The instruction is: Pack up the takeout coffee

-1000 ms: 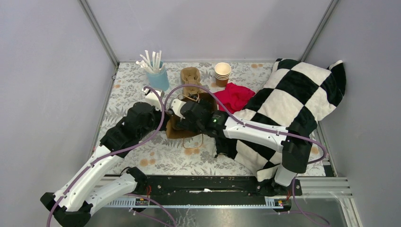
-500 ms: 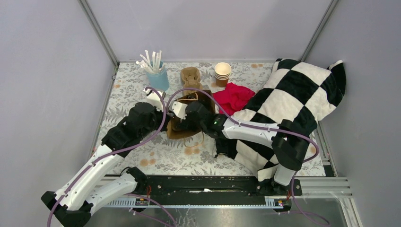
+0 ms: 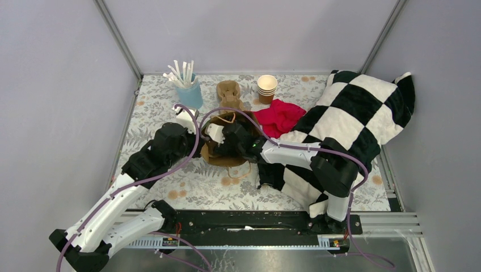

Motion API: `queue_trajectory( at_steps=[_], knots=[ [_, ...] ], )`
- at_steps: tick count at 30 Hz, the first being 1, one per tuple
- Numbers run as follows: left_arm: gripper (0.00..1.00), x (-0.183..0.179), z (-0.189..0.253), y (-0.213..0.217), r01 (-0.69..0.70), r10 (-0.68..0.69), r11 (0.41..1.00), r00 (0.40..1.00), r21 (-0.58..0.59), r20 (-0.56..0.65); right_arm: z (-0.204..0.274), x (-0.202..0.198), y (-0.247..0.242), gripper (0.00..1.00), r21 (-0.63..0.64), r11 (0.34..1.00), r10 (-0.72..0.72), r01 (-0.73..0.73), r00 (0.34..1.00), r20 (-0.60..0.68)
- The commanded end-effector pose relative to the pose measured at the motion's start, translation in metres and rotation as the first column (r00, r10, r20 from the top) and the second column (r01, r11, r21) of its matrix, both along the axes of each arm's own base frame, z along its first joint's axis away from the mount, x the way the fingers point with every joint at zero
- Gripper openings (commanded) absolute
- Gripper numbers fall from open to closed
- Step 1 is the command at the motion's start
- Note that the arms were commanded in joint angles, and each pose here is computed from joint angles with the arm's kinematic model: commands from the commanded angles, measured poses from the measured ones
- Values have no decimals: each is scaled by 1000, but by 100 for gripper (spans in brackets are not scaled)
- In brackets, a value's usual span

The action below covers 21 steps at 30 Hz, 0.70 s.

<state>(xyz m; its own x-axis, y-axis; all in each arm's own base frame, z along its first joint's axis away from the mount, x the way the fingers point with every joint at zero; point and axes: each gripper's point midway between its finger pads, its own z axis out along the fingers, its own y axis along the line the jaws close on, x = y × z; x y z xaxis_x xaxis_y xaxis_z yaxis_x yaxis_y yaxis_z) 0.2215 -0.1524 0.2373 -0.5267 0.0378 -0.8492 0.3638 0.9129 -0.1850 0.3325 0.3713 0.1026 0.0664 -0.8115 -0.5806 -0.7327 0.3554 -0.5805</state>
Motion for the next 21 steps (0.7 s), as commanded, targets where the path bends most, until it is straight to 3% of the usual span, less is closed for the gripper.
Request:
queue_trajectory(
  at_steps=[1, 5, 11, 17, 21],
  knots=[
    [0, -3, 5, -5, 21, -21, 1000, 1000, -19, -1, 17, 9, 0, 95, 29, 1000, 4, -5, 999, 38],
    [0, -2, 5, -2, 8, -8, 1000, 1000, -11, 1, 37, 3, 6, 82, 74, 996, 47, -50, 998, 44],
    [0, 2, 3, 5, -36, 36, 999, 999, 16, -3, 63, -20, 7, 72, 127, 981, 147, -148, 989, 23],
    [0, 8, 8, 9, -74, 74, 997, 997, 28, 11, 68, -66, 4, 70, 116, 928, 361, -354, 931, -46],
    [0, 9, 10, 9, -75, 75, 996, 997, 38, 2, 91, -95, 6, 70, 185, 873, 469, -452, 881, -64]
  ],
)
